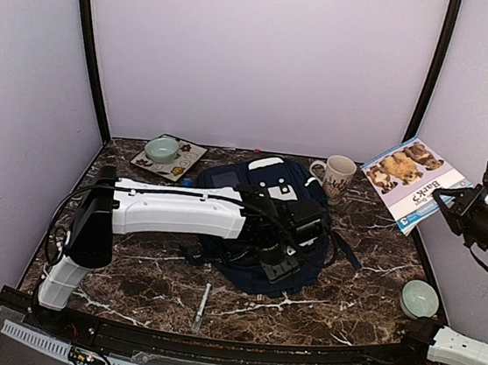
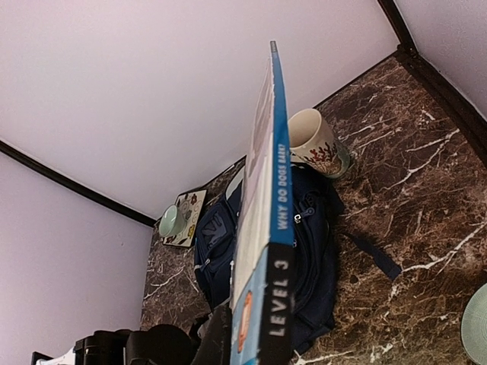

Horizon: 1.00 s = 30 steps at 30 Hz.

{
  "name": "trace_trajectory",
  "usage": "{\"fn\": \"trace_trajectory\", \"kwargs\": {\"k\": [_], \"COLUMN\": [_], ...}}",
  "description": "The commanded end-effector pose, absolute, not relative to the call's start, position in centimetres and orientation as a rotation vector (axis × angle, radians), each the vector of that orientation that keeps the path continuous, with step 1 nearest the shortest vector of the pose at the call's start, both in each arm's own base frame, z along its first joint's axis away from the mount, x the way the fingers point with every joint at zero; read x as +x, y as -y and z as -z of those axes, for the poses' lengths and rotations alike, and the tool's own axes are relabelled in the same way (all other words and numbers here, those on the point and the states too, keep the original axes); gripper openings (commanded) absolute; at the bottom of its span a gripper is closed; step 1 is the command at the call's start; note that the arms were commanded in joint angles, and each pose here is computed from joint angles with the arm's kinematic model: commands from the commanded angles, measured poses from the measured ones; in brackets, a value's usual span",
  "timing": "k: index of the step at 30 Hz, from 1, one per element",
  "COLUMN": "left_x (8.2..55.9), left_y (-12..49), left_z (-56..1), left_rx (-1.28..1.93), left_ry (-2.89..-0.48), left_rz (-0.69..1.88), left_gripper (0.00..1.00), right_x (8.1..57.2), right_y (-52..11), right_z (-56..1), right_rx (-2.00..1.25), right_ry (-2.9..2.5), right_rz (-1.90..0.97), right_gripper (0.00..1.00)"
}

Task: Pack the student bag
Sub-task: Pick up the largest pocket of the bag from the student bag.

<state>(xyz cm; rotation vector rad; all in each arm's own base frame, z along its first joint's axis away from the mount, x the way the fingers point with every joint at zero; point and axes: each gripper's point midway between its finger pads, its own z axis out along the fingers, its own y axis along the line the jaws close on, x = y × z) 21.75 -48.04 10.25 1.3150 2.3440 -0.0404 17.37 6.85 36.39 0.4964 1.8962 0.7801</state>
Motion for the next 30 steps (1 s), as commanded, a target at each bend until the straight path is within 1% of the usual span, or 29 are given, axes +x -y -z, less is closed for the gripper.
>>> {"fn": "trace_trajectory", "kwargs": {"k": [1, 3, 6, 7, 8, 9, 11, 12, 18, 24, 30], "left_x": [22.1, 22.1, 22.6, 22.9, 23.2, 23.6, 24.4, 24.9, 26.8, 28.6, 29.9], "left_y": [46.8, 46.7, 46.8, 47.0, 46.9, 46.8, 46.4, 46.2, 45.1, 43.7, 43.3], "left_z": [-9.1, -8.8, -8.9, -9.1, -9.2, -9.5, -10.3, -10.8, -13.7, -16.7, -19.2], "left_rx": [1.333, 1.34, 1.328, 1.315, 1.303, 1.279, 1.22, 1.182, 0.99, 0.737, 0.618], "left_ry": [-2.352, -2.352, -2.328, -2.317, -2.309, -2.303, -2.299, -2.302, -2.335, -2.431, -2.448], "left_rz": [-0.059, -0.063, -0.08, -0.085, -0.097, -0.112, -0.146, -0.16, -0.142, 0.042, 0.217], "left_gripper": [0.64, 0.62, 0.54, 0.5, 0.43, 0.34, 0.03, 0.0, 0.0, 0.0, 0.0], "right_x": [17.0, 16.9, 16.6, 16.5, 16.5, 16.4, 16.4, 16.3, 16.0, 16.0, 16.2], "right_y": [-6.5, -6.2, -5.9, -5.7, -5.6, -5.6, -5.5, -5.4, -5.5, -6.4, -9.4], "right_z": [-38.1, -38.1, -37.9, -37.7, -37.4, -37.1, -36.7, -36.6, -36.4, -36.6, -35.7], "right_rx": [0.518, 0.52, 0.524, 0.535, 0.543, 0.549, 0.558, 0.561, 0.545, 0.483, 0.361], "right_ry": [-1.837, -1.837, -1.837, -1.843, -1.852, -1.863, -1.883, -1.892, -1.915, -1.976, -2.127], "right_rz": [-0.834, -0.826, -0.822, -0.818, -0.812, -0.805, -0.789, -0.785, -0.781, -0.766, -0.783], "right_gripper": [0.0, 0.0, 0.0, 0.0, 0.0, 0.0, 0.0, 0.0, 0.0, 0.0, 0.0]}}
